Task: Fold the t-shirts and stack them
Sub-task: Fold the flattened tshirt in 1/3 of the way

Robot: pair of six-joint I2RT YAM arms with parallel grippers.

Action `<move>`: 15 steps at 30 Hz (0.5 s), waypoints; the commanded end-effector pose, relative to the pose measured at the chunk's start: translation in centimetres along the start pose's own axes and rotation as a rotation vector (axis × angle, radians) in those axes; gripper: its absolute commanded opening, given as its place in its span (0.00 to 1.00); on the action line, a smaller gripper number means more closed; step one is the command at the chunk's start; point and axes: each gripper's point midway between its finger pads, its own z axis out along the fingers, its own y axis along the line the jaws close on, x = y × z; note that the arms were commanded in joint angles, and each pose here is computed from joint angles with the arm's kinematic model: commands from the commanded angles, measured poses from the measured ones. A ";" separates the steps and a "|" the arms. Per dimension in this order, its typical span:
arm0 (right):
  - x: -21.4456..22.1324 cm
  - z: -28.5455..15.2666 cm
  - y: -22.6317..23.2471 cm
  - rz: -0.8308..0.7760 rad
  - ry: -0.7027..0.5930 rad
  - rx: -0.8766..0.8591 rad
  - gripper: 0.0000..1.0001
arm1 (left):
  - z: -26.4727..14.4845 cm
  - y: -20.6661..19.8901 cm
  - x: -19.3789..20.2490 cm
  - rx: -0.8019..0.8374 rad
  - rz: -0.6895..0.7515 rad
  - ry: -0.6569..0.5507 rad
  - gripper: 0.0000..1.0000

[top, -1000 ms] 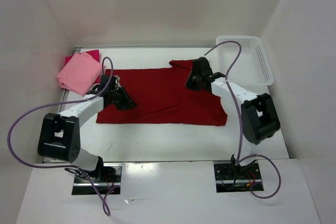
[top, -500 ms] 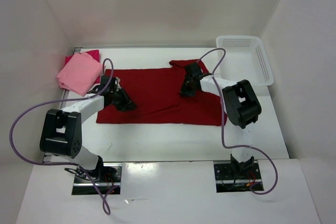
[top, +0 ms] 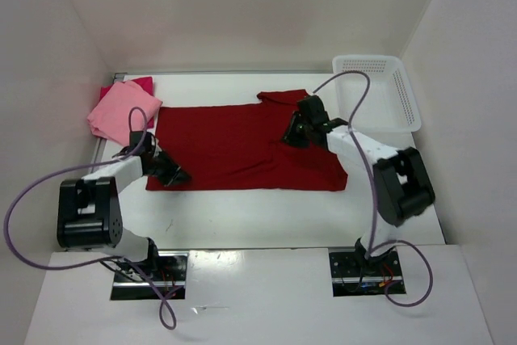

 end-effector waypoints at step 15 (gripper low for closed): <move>8.3 0.2 -2.1 -0.038 0.115 0.038 0.00 | 3.7 -5.6 3.1 -0.027 0.233 0.035 0.09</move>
